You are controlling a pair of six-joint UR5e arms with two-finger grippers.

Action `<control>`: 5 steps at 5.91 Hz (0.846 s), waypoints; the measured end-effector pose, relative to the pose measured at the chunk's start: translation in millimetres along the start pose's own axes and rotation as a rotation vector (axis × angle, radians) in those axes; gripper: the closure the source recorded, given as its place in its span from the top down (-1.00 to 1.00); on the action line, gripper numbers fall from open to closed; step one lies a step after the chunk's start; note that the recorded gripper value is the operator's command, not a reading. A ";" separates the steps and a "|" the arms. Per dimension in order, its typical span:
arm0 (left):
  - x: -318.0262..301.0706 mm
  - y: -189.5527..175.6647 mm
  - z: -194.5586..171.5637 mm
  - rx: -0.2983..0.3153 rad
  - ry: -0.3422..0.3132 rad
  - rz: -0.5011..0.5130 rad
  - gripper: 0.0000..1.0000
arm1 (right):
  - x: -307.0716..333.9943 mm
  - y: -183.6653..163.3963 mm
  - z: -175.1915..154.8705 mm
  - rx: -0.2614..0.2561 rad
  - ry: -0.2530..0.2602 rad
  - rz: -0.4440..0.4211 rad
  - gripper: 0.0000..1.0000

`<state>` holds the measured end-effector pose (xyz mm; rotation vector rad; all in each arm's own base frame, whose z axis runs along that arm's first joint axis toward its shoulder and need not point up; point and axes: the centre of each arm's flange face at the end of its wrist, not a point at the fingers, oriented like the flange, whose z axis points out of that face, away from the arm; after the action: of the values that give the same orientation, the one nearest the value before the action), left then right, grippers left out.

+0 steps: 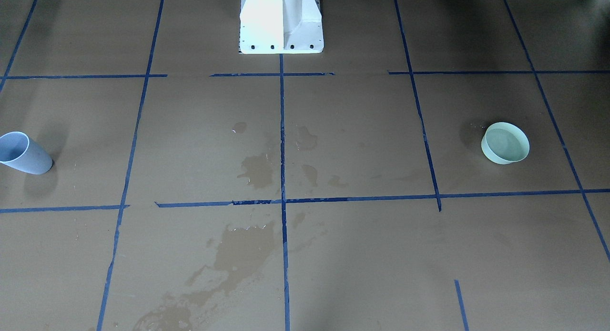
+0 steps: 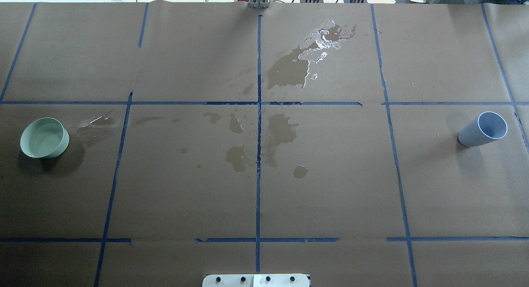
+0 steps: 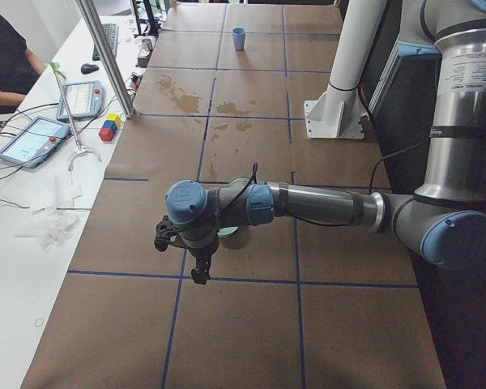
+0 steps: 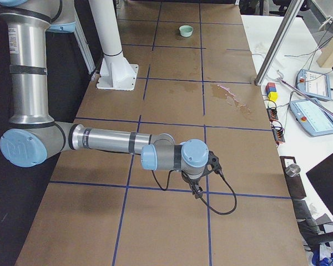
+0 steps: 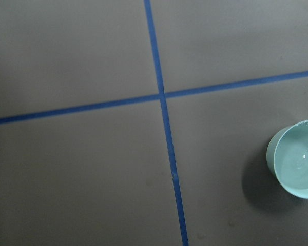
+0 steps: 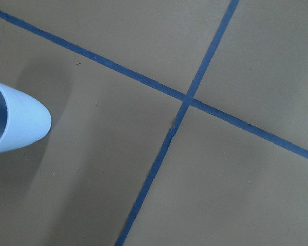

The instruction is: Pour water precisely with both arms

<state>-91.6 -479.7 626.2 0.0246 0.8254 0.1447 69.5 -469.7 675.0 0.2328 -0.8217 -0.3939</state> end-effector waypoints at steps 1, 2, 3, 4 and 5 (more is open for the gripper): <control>-1.6 5.5 3.7 0.007 -0.001 0.009 1.00 | -13.5 -6.8 -12.8 -0.002 -0.007 0.011 1.00; -6.1 15.1 10.6 0.017 -0.003 0.021 1.00 | -30.6 -16.8 -31.3 -0.040 -0.008 0.056 1.00; -10.8 25.7 17.6 0.024 -0.005 0.029 1.00 | -41.8 -19.6 -43.5 -0.097 0.015 0.097 1.00; -11.2 29.0 19.9 0.026 -0.007 0.031 1.00 | -42.4 -15.8 -43.7 -0.133 0.035 0.116 1.00; -9.3 27.3 19.4 0.021 -0.008 0.026 1.00 | -39.0 -12.4 -39.1 -0.153 0.037 0.130 1.00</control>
<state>-86.9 -453.3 648.2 0.0556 0.8186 0.1606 71.7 -462.3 619.0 0.0443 -0.7622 -0.3278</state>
